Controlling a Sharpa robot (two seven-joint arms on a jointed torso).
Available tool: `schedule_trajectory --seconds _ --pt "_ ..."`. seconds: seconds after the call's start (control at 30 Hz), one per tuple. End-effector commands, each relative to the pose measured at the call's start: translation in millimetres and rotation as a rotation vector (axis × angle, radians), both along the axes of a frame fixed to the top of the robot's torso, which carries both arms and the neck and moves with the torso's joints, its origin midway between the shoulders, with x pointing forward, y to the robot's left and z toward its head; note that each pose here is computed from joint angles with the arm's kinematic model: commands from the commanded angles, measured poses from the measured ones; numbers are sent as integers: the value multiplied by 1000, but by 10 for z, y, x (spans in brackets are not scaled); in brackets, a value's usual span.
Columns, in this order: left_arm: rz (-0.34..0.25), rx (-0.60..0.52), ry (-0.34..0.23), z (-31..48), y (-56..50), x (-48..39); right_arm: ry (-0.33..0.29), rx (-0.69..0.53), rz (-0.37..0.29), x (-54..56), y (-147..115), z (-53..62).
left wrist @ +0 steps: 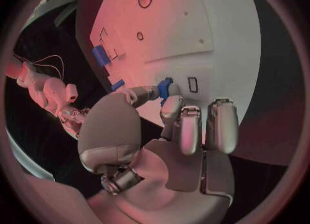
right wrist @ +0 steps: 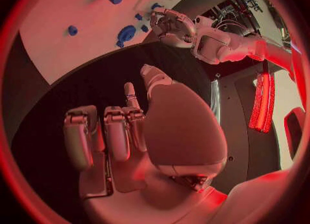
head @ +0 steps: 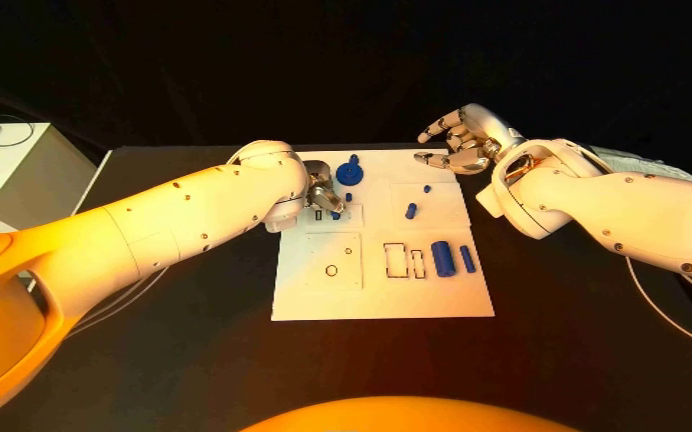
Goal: Assemble the parts on the task board
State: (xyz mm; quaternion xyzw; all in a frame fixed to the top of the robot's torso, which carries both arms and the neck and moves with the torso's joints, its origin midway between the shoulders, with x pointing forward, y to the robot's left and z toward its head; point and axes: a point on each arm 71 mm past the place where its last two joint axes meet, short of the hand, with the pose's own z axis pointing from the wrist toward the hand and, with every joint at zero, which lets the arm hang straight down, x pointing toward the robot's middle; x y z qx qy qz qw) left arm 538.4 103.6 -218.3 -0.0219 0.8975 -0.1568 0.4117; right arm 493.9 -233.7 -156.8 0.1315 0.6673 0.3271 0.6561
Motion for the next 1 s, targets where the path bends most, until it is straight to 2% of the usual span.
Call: schedule_trajectory --seconds 0.03,1.0 --pt "-32 17 55 -91 -47 -61 -4 -9 12 -6 9 5" --pt "-22 18 45 -97 -25 -48 -8 -7 12 -16 1 11"
